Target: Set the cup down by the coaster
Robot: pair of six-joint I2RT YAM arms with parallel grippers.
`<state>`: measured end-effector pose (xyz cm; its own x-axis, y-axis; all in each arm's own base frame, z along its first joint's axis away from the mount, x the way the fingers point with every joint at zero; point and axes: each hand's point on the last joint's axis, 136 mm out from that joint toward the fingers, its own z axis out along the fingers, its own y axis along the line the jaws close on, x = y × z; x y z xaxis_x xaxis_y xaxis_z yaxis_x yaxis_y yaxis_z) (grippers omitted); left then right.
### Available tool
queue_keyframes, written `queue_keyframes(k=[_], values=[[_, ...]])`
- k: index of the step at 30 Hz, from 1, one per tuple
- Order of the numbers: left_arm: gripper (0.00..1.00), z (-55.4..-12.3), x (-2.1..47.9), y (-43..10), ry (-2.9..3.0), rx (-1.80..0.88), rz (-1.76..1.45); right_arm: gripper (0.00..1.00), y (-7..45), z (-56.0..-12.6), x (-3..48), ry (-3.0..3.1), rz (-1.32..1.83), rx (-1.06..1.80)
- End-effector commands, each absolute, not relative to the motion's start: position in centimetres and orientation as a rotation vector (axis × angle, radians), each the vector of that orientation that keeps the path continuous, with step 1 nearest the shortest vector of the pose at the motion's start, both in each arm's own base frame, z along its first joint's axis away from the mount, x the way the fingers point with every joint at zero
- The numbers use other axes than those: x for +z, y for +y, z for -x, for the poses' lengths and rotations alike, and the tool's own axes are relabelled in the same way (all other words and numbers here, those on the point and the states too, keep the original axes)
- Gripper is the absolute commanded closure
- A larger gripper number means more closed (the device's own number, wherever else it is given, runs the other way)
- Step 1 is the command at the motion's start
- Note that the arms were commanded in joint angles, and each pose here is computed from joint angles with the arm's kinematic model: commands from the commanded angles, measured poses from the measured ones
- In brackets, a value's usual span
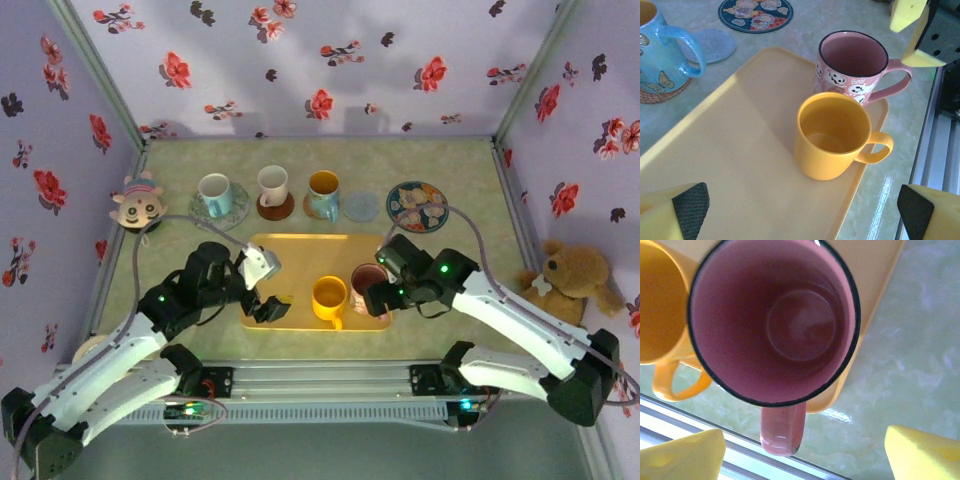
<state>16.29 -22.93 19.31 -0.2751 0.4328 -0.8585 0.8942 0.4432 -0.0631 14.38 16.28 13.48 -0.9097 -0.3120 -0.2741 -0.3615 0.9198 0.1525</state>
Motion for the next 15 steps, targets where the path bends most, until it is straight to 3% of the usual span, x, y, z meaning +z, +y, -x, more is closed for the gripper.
queue_keyframes(k=[1,15], values=[[0.00,-16.3,19.8,-23.7,1.843,-0.749,-1.087,0.20,16.4,-13.5,12.2,2.876,0.476,0.306],[0.00,-16.0,18.5,-24.6,1.857,-0.772,-1.064,0.34,17.8,-14.4,9.7,2.878,0.467,0.297]])
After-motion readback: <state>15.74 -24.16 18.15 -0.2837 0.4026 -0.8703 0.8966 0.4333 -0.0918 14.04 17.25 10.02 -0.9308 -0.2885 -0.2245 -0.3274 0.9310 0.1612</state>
